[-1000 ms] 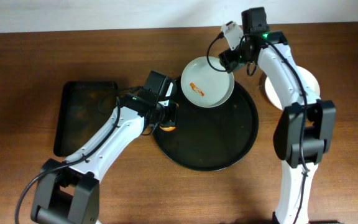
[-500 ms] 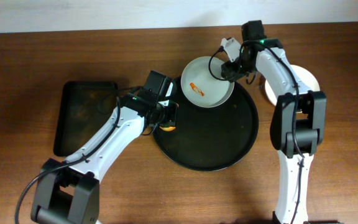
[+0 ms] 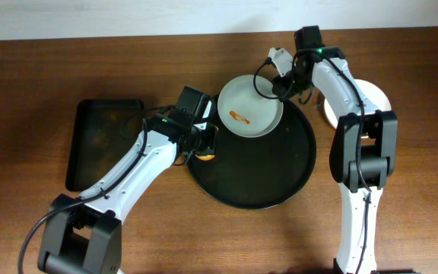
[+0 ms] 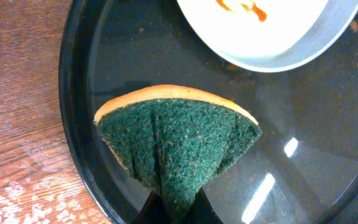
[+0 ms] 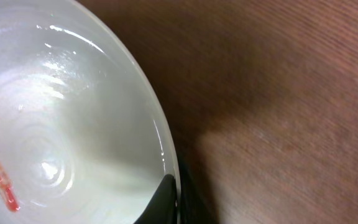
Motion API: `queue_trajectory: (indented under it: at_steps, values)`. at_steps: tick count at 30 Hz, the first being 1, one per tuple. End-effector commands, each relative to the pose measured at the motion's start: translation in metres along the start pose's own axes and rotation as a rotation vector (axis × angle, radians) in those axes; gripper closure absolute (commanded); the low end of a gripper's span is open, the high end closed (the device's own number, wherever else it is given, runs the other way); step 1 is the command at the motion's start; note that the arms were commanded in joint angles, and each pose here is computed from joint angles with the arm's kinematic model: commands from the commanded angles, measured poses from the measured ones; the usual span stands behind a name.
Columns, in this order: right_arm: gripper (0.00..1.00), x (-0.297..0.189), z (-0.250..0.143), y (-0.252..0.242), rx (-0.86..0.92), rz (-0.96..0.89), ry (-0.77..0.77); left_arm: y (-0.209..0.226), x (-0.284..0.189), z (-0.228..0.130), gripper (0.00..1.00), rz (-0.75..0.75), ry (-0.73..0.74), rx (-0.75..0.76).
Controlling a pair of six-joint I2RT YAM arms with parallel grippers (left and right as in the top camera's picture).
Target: Clean dirty plates on tray and stack at the side
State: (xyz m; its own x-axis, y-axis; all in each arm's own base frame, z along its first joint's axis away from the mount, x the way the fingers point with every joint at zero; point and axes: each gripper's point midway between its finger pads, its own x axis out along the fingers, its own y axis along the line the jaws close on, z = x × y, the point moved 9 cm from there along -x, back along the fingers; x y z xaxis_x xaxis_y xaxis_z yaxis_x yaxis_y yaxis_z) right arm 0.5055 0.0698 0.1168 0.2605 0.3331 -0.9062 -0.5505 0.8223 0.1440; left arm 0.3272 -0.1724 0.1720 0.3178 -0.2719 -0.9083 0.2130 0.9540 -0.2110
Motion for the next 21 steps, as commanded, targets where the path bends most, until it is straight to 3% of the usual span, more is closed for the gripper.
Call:
queue_trajectory:
  at_steps: [1, 8, 13, 21]
  values:
    - [0.96, -0.063, 0.020, 0.003, -0.013, -0.115, -0.049, 0.000, 0.002, -0.002, 0.99, -0.008, 0.011, 0.006]
    - [0.96, -0.122, -0.010, 0.008, 0.338, -0.387, 0.142, 0.000, 0.002, -0.001, 0.99, -0.010, 0.006, -0.008]
    - [0.96, -0.133, -0.033, 0.019, 0.540, -0.419, 0.264, 0.000, 0.005, -0.001, 1.00, -0.008, 0.013, -0.078]
    - [0.96, -0.135, -0.045, 0.039, 0.607, -0.397, 0.379, 0.004, 0.020, -0.008, 1.00, 0.020, 0.083, -0.037]
